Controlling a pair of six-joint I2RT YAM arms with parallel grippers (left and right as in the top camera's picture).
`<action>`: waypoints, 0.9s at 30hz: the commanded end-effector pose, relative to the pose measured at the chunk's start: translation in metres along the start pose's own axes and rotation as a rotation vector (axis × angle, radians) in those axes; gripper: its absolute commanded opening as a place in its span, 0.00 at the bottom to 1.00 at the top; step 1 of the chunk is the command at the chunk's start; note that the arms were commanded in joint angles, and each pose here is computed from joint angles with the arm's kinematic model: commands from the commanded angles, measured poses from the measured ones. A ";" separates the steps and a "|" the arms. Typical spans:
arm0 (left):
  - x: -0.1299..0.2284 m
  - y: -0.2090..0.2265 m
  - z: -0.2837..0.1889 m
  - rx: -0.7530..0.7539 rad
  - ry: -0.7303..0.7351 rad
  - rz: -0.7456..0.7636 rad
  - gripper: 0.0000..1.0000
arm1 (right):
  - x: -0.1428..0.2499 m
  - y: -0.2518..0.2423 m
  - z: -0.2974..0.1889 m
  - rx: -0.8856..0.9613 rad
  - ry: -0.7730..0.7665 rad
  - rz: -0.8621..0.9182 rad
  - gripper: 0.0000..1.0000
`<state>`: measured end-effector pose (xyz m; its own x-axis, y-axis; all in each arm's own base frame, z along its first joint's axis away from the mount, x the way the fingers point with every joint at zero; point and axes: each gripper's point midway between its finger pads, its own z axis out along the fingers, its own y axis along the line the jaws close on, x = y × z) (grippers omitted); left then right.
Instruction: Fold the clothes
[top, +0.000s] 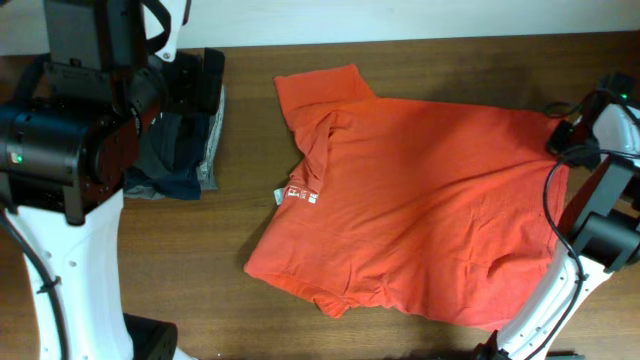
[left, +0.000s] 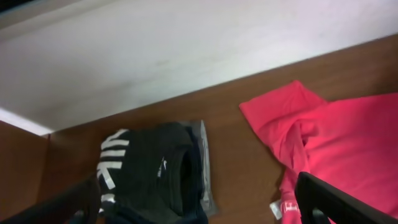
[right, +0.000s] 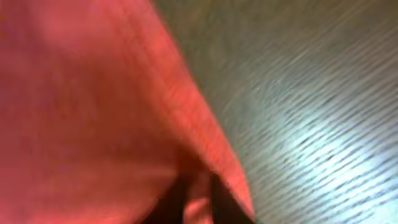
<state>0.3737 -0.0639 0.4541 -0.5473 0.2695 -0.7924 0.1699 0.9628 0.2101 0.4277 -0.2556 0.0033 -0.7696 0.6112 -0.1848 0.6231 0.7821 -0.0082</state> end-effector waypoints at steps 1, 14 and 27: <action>0.009 -0.013 0.012 0.058 0.042 0.003 0.99 | -0.016 0.017 -0.038 -0.114 -0.038 -0.030 0.27; 0.135 -0.147 0.203 0.461 0.611 0.093 0.54 | 0.039 0.149 -0.284 -0.567 -0.246 -0.308 0.40; 0.235 -0.216 0.327 0.570 0.821 -0.096 0.47 | 0.057 0.151 -0.272 -0.458 -0.195 -0.357 0.41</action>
<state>0.4750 -0.2100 0.0372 -0.9264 0.3599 -0.1104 0.3764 0.8833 -0.2795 0.4406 -0.0659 0.2622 -0.8485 0.3120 -0.4273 0.1695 0.9254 0.3391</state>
